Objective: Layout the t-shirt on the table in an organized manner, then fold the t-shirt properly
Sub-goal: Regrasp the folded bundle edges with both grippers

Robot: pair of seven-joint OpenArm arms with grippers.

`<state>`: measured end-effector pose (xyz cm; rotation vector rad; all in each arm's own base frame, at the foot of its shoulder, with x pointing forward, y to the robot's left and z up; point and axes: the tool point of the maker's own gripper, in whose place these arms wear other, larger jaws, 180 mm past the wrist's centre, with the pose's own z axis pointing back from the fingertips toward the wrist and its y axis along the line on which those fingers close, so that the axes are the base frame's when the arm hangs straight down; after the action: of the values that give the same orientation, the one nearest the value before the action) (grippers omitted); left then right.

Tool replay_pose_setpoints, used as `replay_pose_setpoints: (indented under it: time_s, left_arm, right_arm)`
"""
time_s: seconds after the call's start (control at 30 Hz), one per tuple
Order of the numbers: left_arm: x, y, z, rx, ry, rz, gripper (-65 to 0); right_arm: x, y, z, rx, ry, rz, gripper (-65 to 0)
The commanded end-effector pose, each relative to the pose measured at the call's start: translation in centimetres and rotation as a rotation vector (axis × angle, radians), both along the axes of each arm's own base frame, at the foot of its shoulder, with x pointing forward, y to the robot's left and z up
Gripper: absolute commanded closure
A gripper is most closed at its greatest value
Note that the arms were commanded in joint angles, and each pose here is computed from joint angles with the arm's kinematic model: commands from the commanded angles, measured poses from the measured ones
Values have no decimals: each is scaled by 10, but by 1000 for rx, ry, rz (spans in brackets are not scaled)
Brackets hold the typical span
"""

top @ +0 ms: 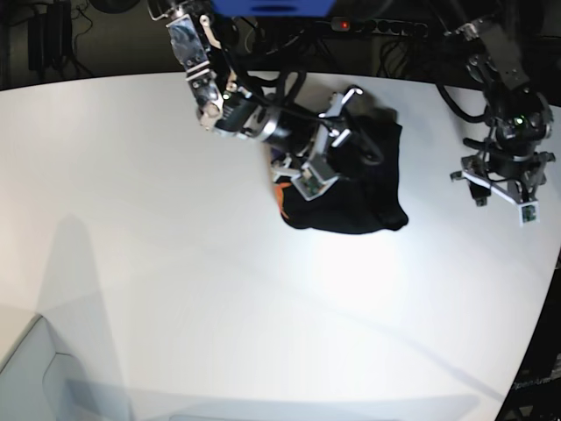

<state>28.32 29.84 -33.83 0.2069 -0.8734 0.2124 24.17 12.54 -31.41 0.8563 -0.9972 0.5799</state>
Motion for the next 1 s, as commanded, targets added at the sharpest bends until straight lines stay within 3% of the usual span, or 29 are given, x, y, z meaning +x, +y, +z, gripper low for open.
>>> replay_pose_setpoints:
  time_s: [0.0,0.2,0.4,0.5,0.77,0.97]
  left_arm:
    - [4,4,15,-4,-60,14,-411]
    - [-10,-7,11,-207,-117,22,-508]
    - [-14,-49,2,-483,-99,-45,-515]
    - [-14,-68,3,-575,-76,-92,-515]
    - [-6,-139,-2,-676,-23,-260,-515]
    - [-3,-172,-19,-752,34,-303,-515]
  right_arm:
    - [10,-5,23,59,-50,-36,-249]
    - [34,-52,22,37,-58,-181,-258]
    - [42,-92,7,18,-12,-317,-423]
    - [41,-99,0,10,6,-337,-452]
    - [32,-108,-10,-13,30,-347,-452]
    - [29,-108,-13,-16,39,-347,-451]
